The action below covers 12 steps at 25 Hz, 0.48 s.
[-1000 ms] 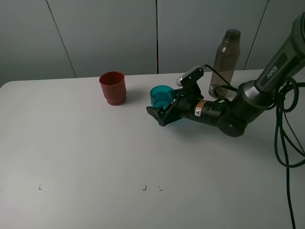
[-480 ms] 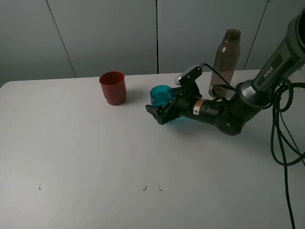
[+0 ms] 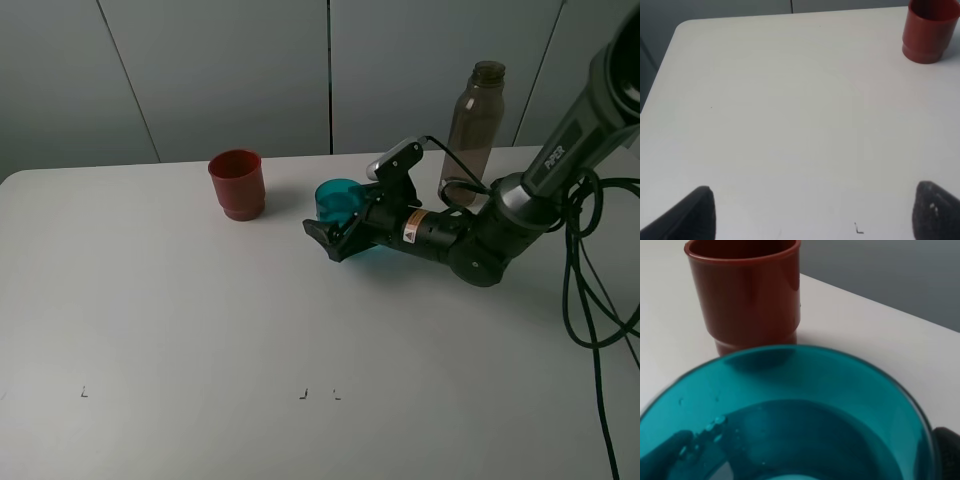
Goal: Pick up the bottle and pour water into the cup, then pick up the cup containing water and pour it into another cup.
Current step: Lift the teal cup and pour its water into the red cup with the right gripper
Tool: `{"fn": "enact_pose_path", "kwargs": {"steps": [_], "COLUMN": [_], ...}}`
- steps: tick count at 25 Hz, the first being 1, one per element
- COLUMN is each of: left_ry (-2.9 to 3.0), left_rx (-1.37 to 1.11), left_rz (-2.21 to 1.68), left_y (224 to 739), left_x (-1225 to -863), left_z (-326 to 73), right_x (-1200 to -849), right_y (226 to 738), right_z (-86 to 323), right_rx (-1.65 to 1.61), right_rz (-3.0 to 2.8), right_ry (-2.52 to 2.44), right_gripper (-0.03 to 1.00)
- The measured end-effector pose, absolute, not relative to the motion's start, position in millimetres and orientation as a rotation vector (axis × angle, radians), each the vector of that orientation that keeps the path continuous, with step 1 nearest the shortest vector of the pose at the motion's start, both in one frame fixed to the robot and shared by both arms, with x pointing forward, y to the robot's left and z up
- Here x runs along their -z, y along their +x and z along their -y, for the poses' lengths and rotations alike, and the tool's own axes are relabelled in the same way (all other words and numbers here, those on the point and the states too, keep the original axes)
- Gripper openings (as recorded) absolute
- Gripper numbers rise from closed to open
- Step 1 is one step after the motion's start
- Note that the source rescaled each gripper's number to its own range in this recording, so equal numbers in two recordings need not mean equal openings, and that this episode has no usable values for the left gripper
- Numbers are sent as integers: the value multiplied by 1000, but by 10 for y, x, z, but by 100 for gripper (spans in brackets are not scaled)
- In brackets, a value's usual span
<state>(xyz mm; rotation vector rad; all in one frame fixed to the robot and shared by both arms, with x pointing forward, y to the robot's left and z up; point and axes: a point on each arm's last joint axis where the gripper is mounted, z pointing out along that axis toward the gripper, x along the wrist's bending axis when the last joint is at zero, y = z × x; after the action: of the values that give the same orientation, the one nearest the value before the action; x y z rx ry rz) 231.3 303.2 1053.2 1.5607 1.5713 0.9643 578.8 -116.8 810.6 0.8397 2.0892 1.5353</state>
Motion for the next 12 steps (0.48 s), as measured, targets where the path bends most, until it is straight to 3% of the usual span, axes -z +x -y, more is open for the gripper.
{"fn": "enact_pose_path", "kwargs": {"steps": [8,9,10,11,12], "left_ry": [1561,1561,1561,1561,1561], "left_rx": [-964,-964,-964,-964,-964], "left_rz": [-1571,-1571,-1571,-1571,-1571], "left_y": [2313,2313,2313,2313,2313], "left_x": [-10532,-10532,-10532,-10532,-10532], "left_z": [-3032,-3032,-3032,-3032,-3032], "right_x": [-8106,-8106,-8106,-8106,-8108], "right_y": [5788,5788,5788,5788,5788], "right_z": [1168,1168,1168,1168,1168], "right_rx": [-1534,-1534,-1534,-1534,-1536], "right_rz": [-2089,-2089,-2089,-2089,-2088], "right_ry": [838,838,838,838,837], "right_gripper": [99,92,75,54,22]}}
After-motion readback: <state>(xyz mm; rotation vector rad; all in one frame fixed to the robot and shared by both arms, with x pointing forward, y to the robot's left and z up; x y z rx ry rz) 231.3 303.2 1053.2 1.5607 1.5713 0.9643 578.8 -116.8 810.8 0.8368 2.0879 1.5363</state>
